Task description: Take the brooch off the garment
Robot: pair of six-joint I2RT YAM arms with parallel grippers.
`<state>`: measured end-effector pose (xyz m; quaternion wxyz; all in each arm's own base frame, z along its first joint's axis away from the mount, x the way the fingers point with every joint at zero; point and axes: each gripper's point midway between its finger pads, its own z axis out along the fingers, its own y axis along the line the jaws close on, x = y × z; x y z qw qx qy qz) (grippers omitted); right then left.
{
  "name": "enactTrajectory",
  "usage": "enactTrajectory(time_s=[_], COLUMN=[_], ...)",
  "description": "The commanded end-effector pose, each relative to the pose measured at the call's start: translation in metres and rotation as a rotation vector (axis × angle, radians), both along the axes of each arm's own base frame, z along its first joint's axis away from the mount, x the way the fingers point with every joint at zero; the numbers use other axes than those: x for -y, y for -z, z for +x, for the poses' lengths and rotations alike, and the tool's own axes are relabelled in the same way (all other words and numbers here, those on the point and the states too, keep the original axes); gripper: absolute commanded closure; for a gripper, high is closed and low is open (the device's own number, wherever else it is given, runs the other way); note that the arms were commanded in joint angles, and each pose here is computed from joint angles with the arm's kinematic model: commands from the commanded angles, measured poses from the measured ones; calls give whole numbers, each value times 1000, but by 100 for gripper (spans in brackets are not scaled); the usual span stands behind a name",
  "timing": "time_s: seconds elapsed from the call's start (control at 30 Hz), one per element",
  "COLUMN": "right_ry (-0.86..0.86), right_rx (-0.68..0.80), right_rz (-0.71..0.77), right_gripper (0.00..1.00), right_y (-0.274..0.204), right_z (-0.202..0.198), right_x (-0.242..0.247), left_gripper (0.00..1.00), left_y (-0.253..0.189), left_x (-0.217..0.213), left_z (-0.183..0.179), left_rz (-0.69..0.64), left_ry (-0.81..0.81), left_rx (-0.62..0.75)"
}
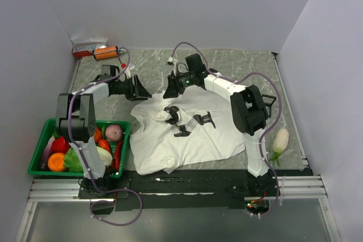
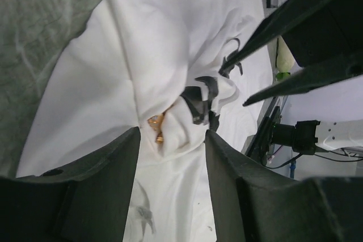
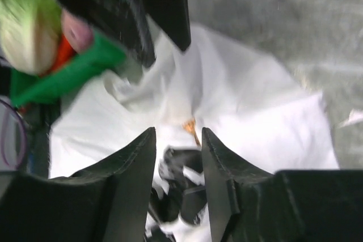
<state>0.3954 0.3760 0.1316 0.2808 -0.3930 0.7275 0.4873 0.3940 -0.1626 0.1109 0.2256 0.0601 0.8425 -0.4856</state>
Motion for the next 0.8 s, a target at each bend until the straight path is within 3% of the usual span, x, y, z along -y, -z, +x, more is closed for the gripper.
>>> enactTrajectory(time_s=[0.0,0.2,0.23,0.27,0.33,0.47,0.6,0.7,0.77], right_ry=[-104,-171,-169,-162,-126,-130,-132,-114,-104], right_rx=[79,83,83,79,102,122,-7,-31,-16], right_rz=[-177,-411,-444,-488,-519,-600,-706,-704,-642], right_gripper=[53,48,53,72,86,94,96,90,74], right_y=[31,74,79,85,79,77,83,86,68], right_z=[-23,-58,-60,-61,-59,-73,-91,-96,-93], right_x=[11,40,45,52,60,85,110,117,112], left_gripper=[45,45,45,45,45,44,45,44,44], left_y=[18,52,60,67,73,90,86,72,51], left_x=[2,-2,-4,-8,-13,-47,-76,-82,-75], left_z=[3,2,4,5,7,13,12,12,14], left_rz=[-13,38,56,89,128,327,346,322,268], left_ry=[-8,-29,-38,-58,-81,-191,-289,-299,-267], left_rx=[-80,-190,-206,-217,-224,-224,-232,-208,-155])
